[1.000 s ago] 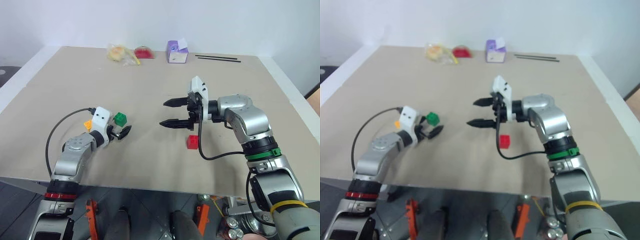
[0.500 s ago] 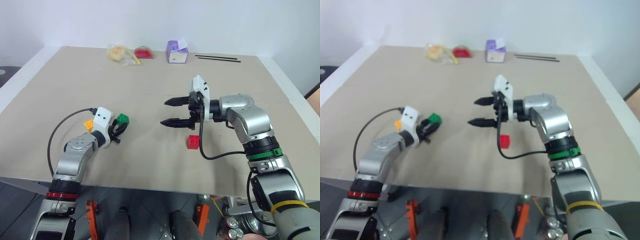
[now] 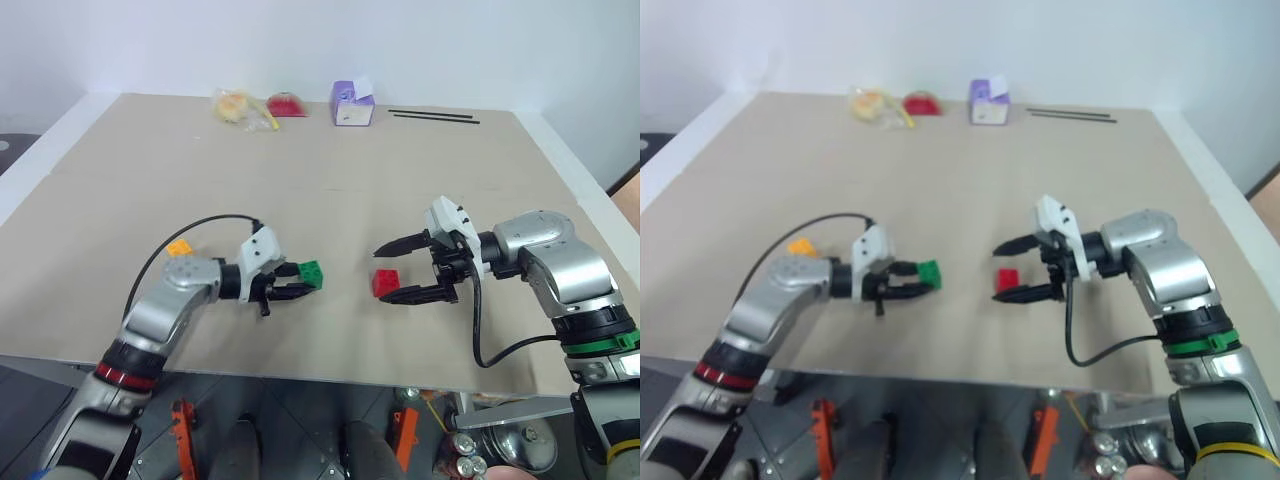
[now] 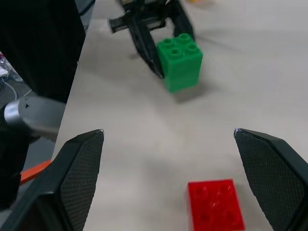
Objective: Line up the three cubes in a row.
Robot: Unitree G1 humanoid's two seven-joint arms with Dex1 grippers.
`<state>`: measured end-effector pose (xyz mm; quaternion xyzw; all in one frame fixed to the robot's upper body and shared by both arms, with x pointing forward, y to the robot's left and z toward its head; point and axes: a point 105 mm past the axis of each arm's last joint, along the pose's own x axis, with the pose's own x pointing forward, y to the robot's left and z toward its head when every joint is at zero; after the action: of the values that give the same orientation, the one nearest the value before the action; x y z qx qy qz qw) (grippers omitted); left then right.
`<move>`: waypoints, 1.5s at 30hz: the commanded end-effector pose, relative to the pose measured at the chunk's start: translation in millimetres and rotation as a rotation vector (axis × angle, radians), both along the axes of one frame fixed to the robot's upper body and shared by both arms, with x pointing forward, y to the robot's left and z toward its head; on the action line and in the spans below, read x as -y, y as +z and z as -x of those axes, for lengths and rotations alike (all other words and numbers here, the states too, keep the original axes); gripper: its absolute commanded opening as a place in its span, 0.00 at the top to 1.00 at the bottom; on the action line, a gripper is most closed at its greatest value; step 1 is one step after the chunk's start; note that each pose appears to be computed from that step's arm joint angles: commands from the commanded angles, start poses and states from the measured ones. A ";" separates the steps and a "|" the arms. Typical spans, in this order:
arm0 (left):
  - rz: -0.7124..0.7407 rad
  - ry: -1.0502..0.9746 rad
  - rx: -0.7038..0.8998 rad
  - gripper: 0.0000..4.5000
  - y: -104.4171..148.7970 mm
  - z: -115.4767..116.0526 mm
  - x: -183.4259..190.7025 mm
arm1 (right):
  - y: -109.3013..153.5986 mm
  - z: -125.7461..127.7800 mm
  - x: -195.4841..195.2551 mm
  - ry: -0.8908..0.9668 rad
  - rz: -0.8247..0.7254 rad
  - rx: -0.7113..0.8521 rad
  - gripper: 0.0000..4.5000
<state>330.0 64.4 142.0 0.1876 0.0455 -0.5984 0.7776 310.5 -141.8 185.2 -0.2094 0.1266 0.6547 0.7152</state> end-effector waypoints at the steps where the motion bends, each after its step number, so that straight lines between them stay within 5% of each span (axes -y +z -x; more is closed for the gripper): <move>1: -0.030 -0.098 0.051 0.71 5.5 -9.9 7.8 | 14.8 3.7 -0.9 0.000 -0.011 0.064 0.00; 25: -0.099 -0.237 -0.027 0.71 -20.4 -13.8 25.0 | 22.7 8.7 10.2 -0.147 -0.057 0.067 0.00; 27: -0.099 -0.233 -0.046 0.48 -21.3 -13.4 24.1 | 23.1 8.2 9.7 -0.148 -0.058 0.068 0.00; 33: -0.098 -0.244 -0.068 0.03 -20.8 -8.8 22.5 | 23.4 8.1 8.8 -0.145 -0.059 0.064 0.00; 39: -0.026 -0.219 -0.066 0.00 -8.4 -5.2 19.8 | 23.7 5.7 7.7 -0.143 -0.063 0.063 0.00; 45: 0.217 0.046 0.027 0.00 37.4 -11.0 0.8 | 45.5 -6.7 -12.2 -0.142 -0.197 0.110 0.00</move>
<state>339.3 56.4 156.5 0.1242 0.0133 -0.6124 0.7806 316.4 -131.0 213.9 -0.1665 0.0690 0.6019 0.7780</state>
